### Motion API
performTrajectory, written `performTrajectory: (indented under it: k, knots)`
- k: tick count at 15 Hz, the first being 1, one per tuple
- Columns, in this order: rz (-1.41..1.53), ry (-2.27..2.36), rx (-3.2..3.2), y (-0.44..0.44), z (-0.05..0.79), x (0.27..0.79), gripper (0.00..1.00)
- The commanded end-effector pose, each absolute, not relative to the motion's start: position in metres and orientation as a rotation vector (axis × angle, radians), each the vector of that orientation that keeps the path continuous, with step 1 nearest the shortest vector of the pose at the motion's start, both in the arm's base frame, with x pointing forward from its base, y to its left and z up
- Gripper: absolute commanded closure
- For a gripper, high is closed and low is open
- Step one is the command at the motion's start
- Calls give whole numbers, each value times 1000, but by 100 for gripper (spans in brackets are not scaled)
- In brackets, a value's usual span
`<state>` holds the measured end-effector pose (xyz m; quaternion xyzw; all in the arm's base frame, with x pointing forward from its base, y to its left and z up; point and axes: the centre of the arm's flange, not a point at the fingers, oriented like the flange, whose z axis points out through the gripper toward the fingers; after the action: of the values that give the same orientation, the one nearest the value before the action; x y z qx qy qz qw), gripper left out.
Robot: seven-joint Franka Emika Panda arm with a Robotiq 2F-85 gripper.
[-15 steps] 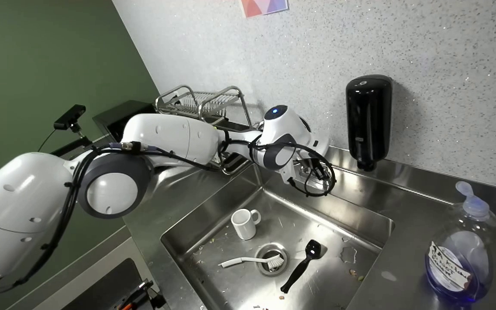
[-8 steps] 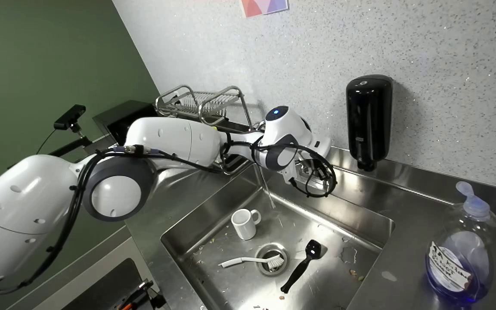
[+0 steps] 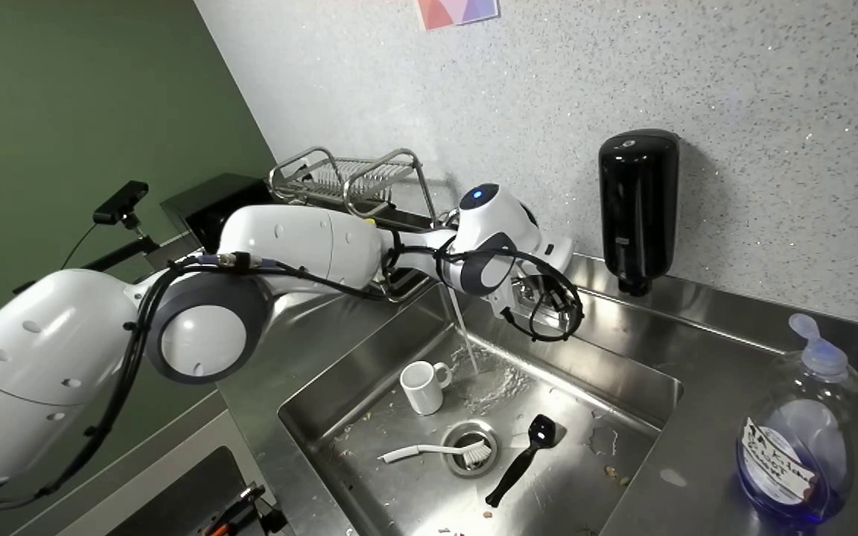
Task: Open the tap
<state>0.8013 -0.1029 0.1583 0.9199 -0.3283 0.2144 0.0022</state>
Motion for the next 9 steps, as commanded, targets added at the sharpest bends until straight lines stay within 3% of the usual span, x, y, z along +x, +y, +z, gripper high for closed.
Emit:
performTrajectory:
  k: [1,9]
  knots:
    - [777,-1085,2785,-140,170,823,100]
    - [537,-1047,2895,-153,205,777,100]
